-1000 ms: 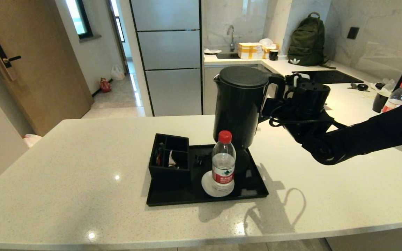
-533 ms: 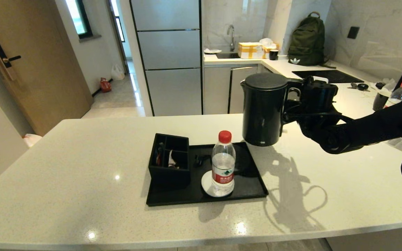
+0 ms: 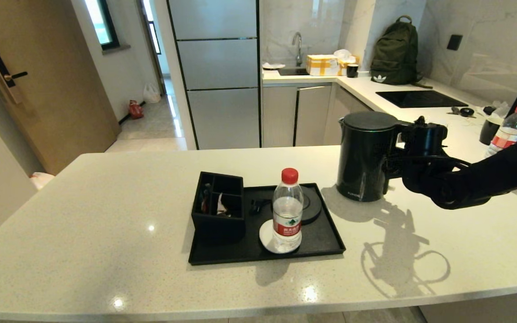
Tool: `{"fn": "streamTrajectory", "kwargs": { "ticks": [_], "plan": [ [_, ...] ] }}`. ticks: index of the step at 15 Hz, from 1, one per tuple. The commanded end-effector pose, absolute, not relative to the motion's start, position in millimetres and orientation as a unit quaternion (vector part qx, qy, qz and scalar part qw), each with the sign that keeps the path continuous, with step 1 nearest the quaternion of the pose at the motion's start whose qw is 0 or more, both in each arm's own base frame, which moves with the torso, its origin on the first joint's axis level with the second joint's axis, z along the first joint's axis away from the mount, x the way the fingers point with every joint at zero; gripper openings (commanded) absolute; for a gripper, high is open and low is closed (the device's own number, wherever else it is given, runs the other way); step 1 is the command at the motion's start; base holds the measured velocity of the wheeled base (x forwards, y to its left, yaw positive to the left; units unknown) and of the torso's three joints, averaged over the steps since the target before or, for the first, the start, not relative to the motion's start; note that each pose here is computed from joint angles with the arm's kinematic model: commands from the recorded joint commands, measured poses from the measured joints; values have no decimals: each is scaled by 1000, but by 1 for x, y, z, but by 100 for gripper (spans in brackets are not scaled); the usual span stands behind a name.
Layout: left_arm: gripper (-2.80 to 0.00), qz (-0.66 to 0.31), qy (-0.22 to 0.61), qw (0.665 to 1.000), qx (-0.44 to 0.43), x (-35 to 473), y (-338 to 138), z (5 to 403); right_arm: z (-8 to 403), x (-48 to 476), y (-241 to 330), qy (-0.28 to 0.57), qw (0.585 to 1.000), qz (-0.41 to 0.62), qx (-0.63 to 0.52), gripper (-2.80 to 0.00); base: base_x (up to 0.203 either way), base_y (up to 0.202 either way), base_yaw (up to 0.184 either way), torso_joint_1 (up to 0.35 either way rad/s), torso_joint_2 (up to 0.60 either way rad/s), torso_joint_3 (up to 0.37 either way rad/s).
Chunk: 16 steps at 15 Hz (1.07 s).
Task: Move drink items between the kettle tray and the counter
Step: Place it on the right
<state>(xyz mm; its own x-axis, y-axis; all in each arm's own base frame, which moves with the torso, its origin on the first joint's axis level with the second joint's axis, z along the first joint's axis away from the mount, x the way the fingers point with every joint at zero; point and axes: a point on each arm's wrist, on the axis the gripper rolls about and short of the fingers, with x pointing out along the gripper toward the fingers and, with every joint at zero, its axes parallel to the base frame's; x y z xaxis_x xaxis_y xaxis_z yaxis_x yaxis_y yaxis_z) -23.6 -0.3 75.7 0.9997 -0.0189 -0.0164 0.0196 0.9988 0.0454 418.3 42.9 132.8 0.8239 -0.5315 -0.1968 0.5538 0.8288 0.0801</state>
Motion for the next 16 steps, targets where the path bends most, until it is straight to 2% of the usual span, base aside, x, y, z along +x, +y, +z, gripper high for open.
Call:
{"fn": "streamTrajectory", "kwargs": {
  "ticks": [1, 16],
  "plan": [
    [-280, -9, 9, 1000, 23, -24, 0, 76, 130, 415, 28, 88, 946, -303, 67, -280, 0, 0, 0, 0, 0, 0],
    [-280, -9, 9, 1000, 23, -24, 0, 76, 112, 422, 15, 106, 940, -320, 60, -280, 0, 0, 0, 0, 0, 0]
  ]
}}
